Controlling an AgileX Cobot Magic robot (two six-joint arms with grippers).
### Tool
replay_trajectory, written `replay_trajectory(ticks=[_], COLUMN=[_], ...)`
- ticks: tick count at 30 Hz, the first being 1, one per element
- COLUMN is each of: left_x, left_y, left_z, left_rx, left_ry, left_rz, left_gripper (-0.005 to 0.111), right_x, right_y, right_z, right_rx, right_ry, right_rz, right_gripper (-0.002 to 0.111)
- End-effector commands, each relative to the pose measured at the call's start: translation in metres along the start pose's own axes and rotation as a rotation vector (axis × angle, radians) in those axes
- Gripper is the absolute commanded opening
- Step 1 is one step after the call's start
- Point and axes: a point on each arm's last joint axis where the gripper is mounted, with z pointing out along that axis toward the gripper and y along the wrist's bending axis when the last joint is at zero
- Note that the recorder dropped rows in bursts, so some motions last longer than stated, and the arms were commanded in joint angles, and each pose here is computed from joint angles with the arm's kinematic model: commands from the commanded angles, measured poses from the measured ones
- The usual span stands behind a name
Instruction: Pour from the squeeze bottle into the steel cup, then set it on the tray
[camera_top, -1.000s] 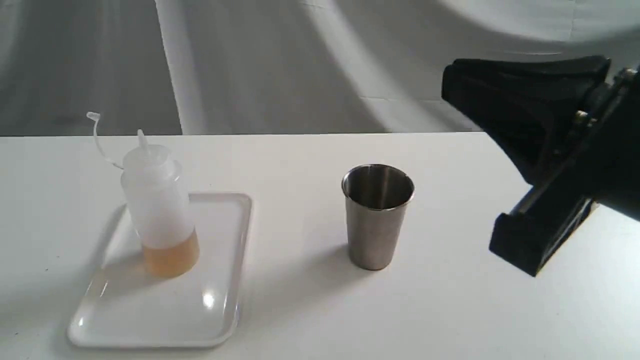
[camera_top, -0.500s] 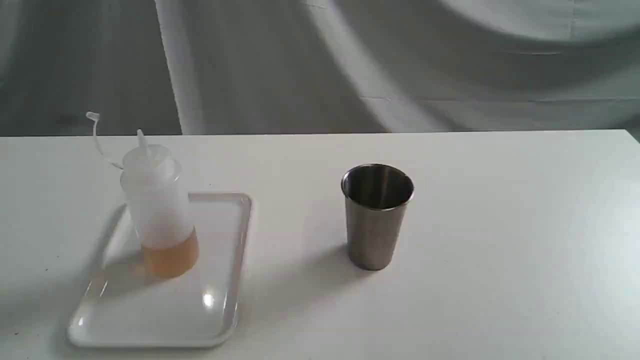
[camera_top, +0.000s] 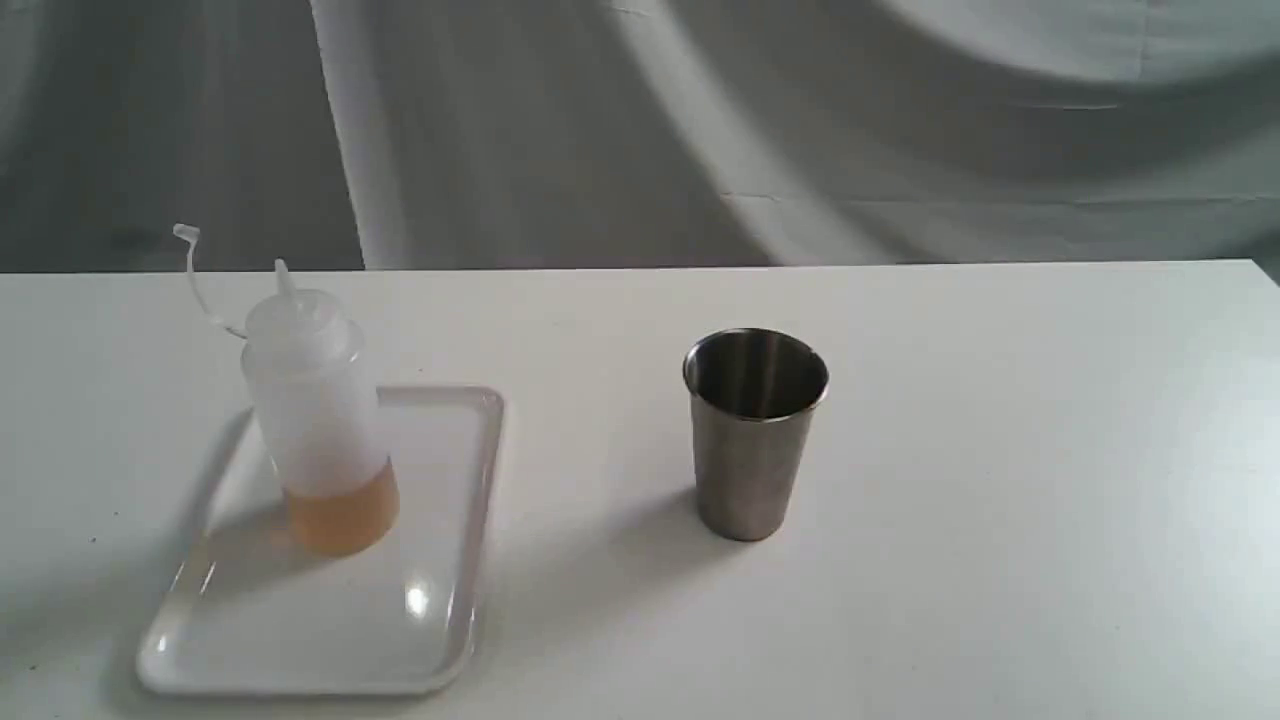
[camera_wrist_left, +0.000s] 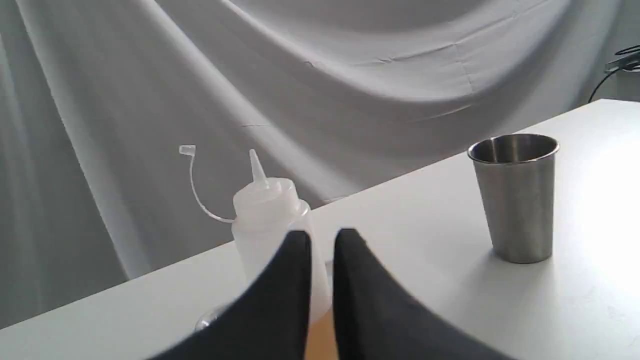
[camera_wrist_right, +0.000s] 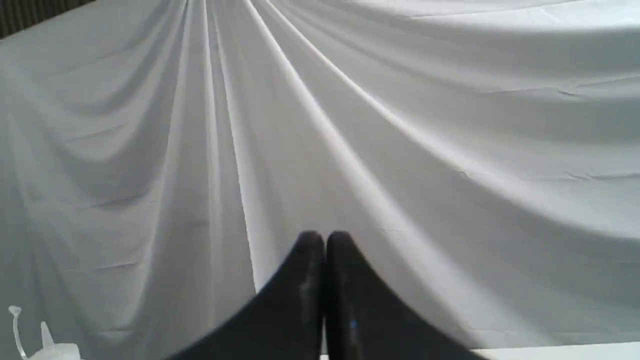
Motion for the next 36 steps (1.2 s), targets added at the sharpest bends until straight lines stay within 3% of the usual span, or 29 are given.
replay_trajectory(ticks=[1,5,12,18,29,36], left_x=[0.001,0.001,0.001,0.001,0.001,0.001], left_y=[0.0,0.0,0.0,0.0,0.0,0.0], left_z=[0.0,0.0,0.0,0.0,0.0,0.0], left_rx=[0.0,0.0,0.0,0.0,0.0,0.0], left_ry=[0.002,0.002,0.002,0.002,0.002,0.002], left_rz=[-0.005,-0.005,-0.005,-0.005,-0.005,-0.005], left_gripper=[0.008,0.008,0.008,0.008,0.008,0.008], right_x=[-0.001,0.003,0.018,0.025,0.027,0.049], right_y=[-0.001,-0.002,-0.008,-0.011,-0.014,-0.02], right_z=[-0.001,-0.001,-0.009,-0.02,-0.021,-0.025], right_rx=[0.01,0.016,0.067,0.107,0.15,0.178], right_ry=[-0.022,-0.001,0.117,0.037,0.05,0.314], right_rz=[0.031,0.004,-0.204,-0.191,-0.156,-0.263], right_gripper=[0.0,0.0,0.0,0.0,0.0,0.0])
